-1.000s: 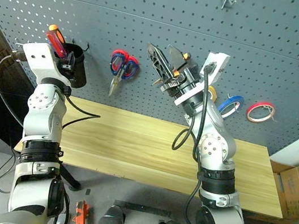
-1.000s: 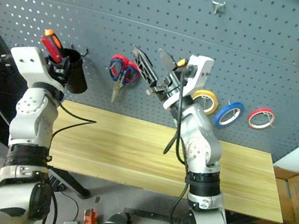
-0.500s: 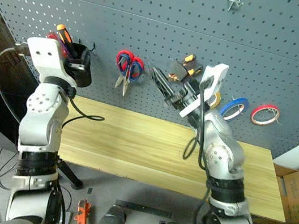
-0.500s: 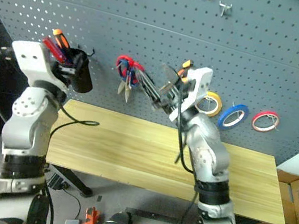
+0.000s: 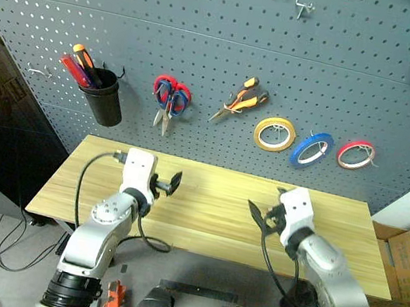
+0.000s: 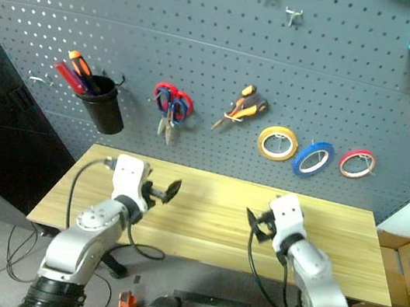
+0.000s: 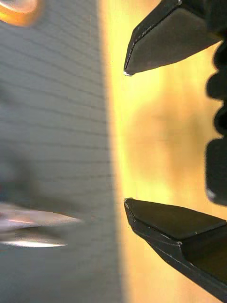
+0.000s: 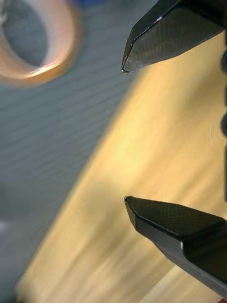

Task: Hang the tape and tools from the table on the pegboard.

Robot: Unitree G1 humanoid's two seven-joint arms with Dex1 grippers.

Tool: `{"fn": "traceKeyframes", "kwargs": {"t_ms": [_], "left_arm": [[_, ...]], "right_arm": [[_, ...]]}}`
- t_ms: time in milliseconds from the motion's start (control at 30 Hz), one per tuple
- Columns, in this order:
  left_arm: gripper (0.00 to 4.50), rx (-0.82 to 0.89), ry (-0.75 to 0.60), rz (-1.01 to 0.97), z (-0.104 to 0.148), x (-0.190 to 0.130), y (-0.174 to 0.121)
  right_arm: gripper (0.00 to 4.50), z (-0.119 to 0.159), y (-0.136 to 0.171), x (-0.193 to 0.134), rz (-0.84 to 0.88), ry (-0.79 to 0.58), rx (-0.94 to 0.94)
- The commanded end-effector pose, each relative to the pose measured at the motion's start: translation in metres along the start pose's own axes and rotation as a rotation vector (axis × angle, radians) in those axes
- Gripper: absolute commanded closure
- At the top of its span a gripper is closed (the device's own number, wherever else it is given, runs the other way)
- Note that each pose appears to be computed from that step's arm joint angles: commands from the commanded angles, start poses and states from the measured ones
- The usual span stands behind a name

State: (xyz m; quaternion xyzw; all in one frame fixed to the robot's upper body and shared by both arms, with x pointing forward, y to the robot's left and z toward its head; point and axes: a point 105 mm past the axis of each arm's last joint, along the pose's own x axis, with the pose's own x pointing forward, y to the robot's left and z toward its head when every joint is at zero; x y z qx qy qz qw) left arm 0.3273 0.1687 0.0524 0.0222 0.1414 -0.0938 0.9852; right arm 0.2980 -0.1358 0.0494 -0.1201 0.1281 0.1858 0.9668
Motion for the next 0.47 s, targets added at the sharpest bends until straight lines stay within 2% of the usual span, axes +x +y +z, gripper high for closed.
{"fn": "traceKeyframes", "kwargs": {"t_ms": [33, 200, 467], "left_arm": [[0.05, -0.015, 0.001, 0.021, -0.004, 0.004, 0.005], [0.05, -0.065, 0.02, 0.064, -0.01, 0.014, 0.02], [0.05, -0.029, -0.015, 0.037, 0.003, 0.031, 0.021]], "right_arm": [[0.0, -0.016, -0.024, -0.007, -0.145, 0.033, 0.024], [0.0, -0.039, -0.046, -0.012, -0.279, 0.098, 0.089], [0.0, -0.04, -0.067, -0.012, -0.379, 0.086, 0.102]]}}
